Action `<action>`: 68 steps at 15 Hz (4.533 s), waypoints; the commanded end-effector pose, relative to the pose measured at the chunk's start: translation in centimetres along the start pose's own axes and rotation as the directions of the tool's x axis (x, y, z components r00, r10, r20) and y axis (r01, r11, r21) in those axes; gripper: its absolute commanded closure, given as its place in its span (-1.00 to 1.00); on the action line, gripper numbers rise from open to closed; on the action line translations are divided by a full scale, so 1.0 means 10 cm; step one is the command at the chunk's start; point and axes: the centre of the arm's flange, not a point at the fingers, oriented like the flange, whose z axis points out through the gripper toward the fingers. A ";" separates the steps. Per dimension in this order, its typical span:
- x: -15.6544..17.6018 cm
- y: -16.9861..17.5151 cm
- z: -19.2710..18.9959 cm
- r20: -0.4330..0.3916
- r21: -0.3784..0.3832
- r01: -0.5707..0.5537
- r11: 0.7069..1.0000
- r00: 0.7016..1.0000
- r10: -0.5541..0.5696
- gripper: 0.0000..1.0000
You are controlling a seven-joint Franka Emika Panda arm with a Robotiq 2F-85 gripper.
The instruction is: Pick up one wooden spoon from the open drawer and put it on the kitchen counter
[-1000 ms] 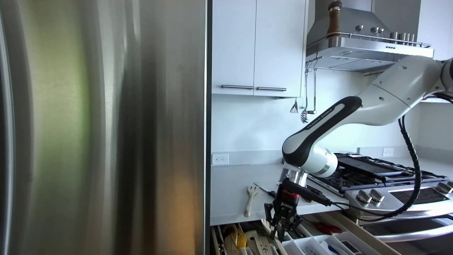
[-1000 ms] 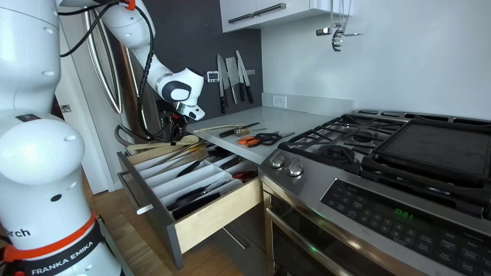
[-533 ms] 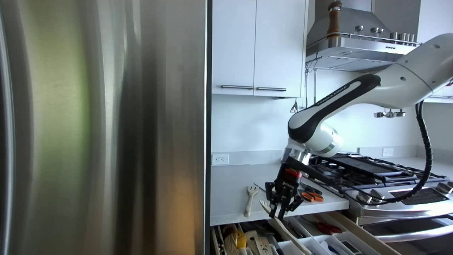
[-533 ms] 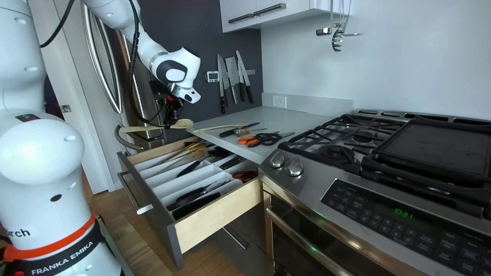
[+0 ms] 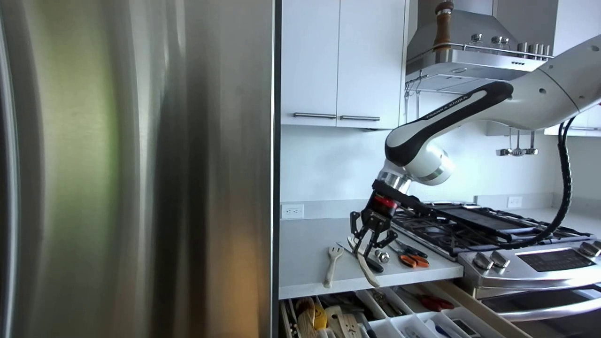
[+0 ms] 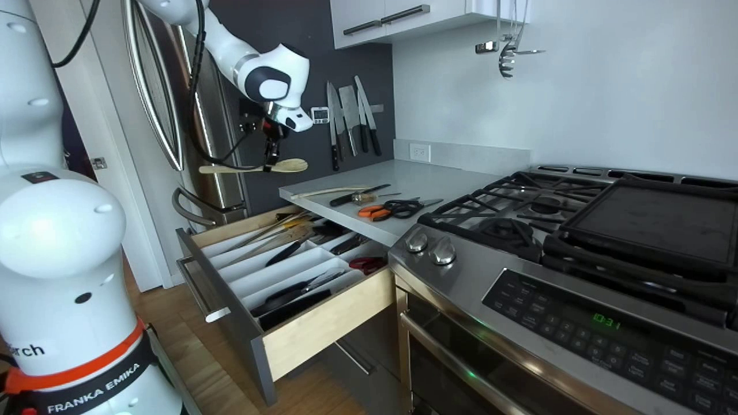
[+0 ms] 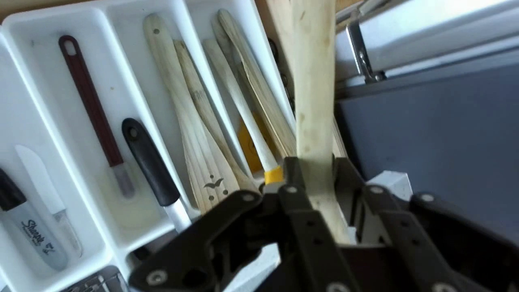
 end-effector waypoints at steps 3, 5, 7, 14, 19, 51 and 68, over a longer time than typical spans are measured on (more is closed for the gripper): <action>0.71 -0.21 -0.35 -0.111 -0.008 -0.152 0.988 0.982 0.151 0.87; 0.98 -0.20 -0.42 -0.146 -0.011 -0.169 0.986 0.975 0.166 0.87; 1.22 -0.19 -0.40 -0.166 -0.010 -0.158 0.987 0.974 0.154 0.87; 1.16 -0.10 -0.39 -0.155 0.000 -0.155 0.988 0.976 0.153 0.49; 1.27 -0.11 -0.36 -0.127 0.006 -0.154 0.988 0.980 0.154 0.87; 2.69 -0.08 0.43 -0.002 -0.115 -0.102 0.988 0.995 0.103 -0.01; 1.24 0.12 -0.20 0.102 -0.376 0.076 0.924 0.994 -0.040 -1.00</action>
